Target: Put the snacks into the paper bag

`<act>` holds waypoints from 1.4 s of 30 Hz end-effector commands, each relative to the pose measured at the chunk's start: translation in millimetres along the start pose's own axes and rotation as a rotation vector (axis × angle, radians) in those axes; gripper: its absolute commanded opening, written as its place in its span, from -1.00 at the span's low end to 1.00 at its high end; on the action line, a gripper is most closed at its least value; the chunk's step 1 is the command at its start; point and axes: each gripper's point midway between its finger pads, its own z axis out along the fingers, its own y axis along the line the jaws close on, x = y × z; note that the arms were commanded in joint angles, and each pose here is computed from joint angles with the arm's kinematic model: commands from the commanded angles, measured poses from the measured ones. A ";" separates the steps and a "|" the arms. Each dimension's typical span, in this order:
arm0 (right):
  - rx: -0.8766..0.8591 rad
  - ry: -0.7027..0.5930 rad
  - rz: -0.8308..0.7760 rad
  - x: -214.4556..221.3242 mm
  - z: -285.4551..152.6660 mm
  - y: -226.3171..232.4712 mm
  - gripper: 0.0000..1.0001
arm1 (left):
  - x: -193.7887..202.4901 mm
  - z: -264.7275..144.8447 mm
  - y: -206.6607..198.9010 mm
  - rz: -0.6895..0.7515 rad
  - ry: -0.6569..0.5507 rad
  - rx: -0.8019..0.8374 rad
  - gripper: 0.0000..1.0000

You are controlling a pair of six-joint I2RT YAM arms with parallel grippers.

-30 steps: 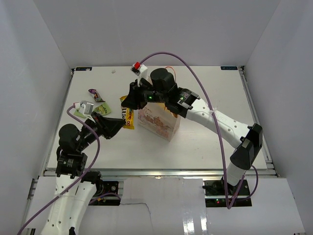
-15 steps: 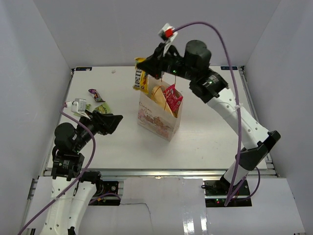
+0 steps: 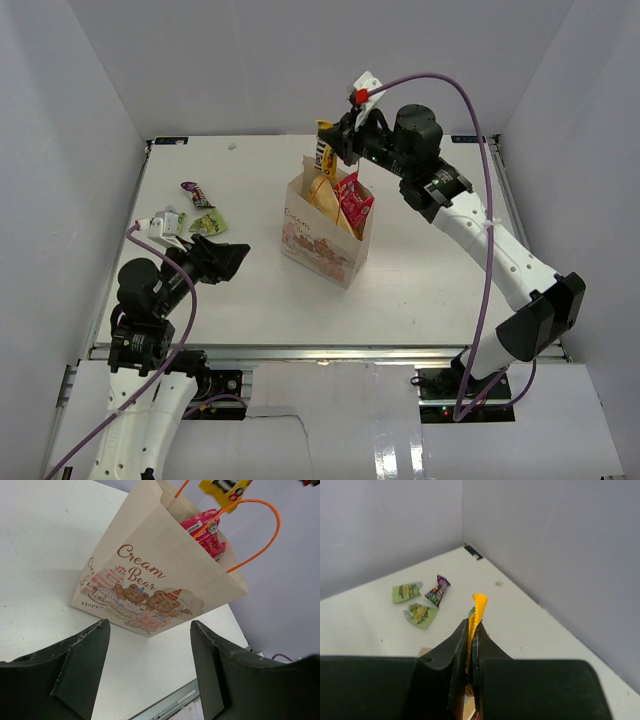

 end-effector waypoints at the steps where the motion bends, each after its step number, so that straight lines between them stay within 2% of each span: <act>1: 0.038 -0.043 -0.059 2.0 4.3 -7.0 -0.85 | 1.4 -1.8 4.4 -0.007 -0.002 -0.026 0.52; 6: -0.051 0.025 -0.007 45.2 7.5 23.1 -0.85 | 6.1 -0.7 8.5 -0.021 0.005 -0.035 0.52; 11: -0.145 0.062 0.083 64.5 7.8 60.5 -0.85 | 8.6 2.5 11.7 -0.027 0.020 -0.043 0.52; 17: -0.094 0.119 0.162 97.1 12.8 59.4 -0.80 | 7.6 4.3 18.3 -0.035 0.011 -0.076 0.52; 19: -0.092 0.138 0.157 108.2 13.5 59.6 -0.75 | 4.4 4.9 26.5 -0.051 -0.008 -0.124 0.61; 22: -0.125 0.174 0.141 126.9 11.7 65.0 -0.52 | 3.9 8.5 37.7 -0.066 -0.011 -0.179 0.64; 23: -0.140 0.181 0.136 129.9 10.6 67.4 -0.34 | 2.3 10.2 39.8 -0.066 -0.013 -0.189 0.64; 24: -0.165 0.190 0.140 131.3 8.7 72.0 -0.24 | 5.6 14.7 46.2 -0.071 0.007 -0.212 0.64; 28: -0.249 0.174 0.080 118.3 3.5 82.0 0.23 | 12.1 28.7 70.8 -0.079 0.038 -0.297 0.68; 31: -0.256 0.132 0.045 91.0 1.0 77.3 0.47 | 17.6 44.5 92.2 -0.072 0.077 -0.363 0.70; 33: -0.278 0.078 0.022 61.3 -0.8 72.9 0.50 | 13.8 52.6 106.2 -0.059 0.083 -0.424 0.76; 38: -0.330 -0.003 -0.085 13.3 -19.2 38.2 0.57 | 32.4 80.3 163.7 -0.037 0.243 -0.598 0.77; 40: -0.318 -0.007 -0.124 -0.9 -29.6 22.8 0.61 | 24.2 89.0 176.9 -0.045 0.247 -0.624 0.77; 41: -0.312 0.008 -0.146 0.2 -33.5 17.5 0.61 | 32.4 95.3 192.3 -0.063 0.283 -0.653 0.77; 42: -0.302 0.003 -0.166 -5.7 -40.1 10.3 0.62 | 20.7 100.4 199.8 -0.067 0.266 -0.666 0.77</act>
